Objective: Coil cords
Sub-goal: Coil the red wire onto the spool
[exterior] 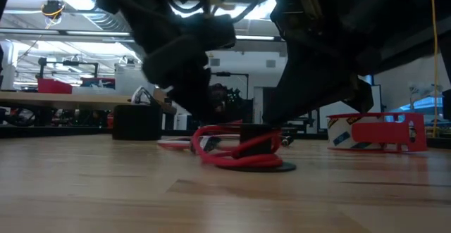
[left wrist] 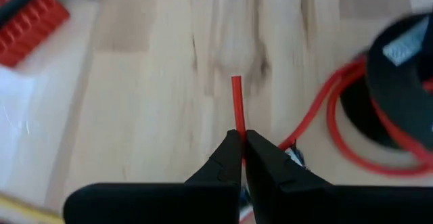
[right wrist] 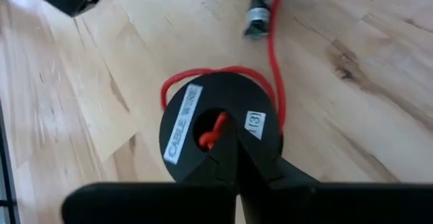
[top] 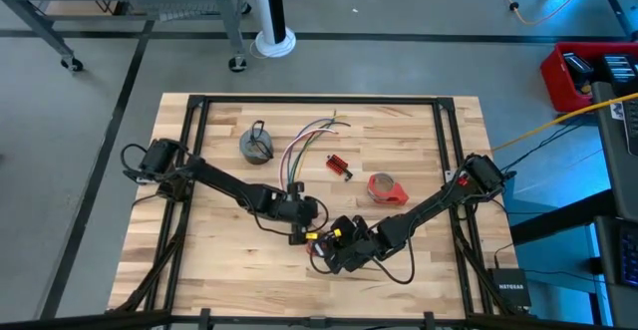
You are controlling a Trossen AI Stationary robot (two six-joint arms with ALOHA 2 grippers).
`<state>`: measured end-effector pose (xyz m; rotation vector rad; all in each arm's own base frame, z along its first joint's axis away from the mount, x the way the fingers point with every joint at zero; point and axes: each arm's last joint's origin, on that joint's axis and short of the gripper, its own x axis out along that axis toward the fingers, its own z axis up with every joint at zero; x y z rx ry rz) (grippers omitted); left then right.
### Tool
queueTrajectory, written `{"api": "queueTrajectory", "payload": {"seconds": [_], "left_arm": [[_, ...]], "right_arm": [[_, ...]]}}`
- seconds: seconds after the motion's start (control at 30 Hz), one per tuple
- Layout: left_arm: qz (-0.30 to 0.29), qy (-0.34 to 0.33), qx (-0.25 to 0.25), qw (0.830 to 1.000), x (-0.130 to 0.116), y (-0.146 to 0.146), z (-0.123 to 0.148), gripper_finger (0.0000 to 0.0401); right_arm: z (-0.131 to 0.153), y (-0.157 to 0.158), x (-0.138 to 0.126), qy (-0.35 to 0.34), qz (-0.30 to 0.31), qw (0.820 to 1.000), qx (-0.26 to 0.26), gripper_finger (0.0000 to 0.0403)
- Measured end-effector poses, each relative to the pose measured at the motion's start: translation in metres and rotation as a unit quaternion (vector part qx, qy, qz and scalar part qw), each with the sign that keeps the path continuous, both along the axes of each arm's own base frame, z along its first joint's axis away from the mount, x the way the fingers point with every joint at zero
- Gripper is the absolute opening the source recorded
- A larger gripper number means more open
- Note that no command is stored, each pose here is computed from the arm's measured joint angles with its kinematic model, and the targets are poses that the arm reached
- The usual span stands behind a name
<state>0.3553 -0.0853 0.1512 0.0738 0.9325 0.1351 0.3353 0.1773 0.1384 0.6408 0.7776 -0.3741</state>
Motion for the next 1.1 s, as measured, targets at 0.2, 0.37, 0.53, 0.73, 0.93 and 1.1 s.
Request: {"api": "queueTrajectory", "payload": {"seconds": [0.2, 0.37, 0.53, 0.73, 0.93, 1.1], "left_arm": [[-0.002, 0.023, -0.003, 1.0, -0.012, -0.013, 0.007, 0.0001], [-0.009, -0.01, 0.001, 1.0, -0.02, -0.023, 0.027, 0.0001], [-0.009, -0.024, -0.015, 1.0, -0.025, -0.034, 0.035, 0.0001], [-0.013, -0.011, -0.024, 1.0, -0.031, -0.049, 0.028, 0.0001], [-0.017, -0.025, -0.048, 0.998, -0.037, -0.068, 0.029, 0.0001], [-0.033, -0.048, -0.066, 0.996, -0.041, -0.083, 0.032, 0.0001]], "right_arm": [[-0.001, -0.001, -0.001, 0.001, -0.013, 1.0, 0.001, 0.0002], [-0.001, -0.001, -0.001, 0.003, -0.02, 1.0, -0.001, 0.0002], [-0.002, -0.001, -0.001, 0.002, -0.026, 1.0, 0.001, 0.0002], [-0.002, -0.001, -0.001, 0.002, -0.028, 1.0, 0.002, 0.0002], [-0.002, -0.001, -0.001, 0.001, -0.033, 0.999, 0.006, 0.0003], [-0.002, -0.001, -0.001, 0.0, -0.033, 0.999, 0.007, 0.0003]]}}
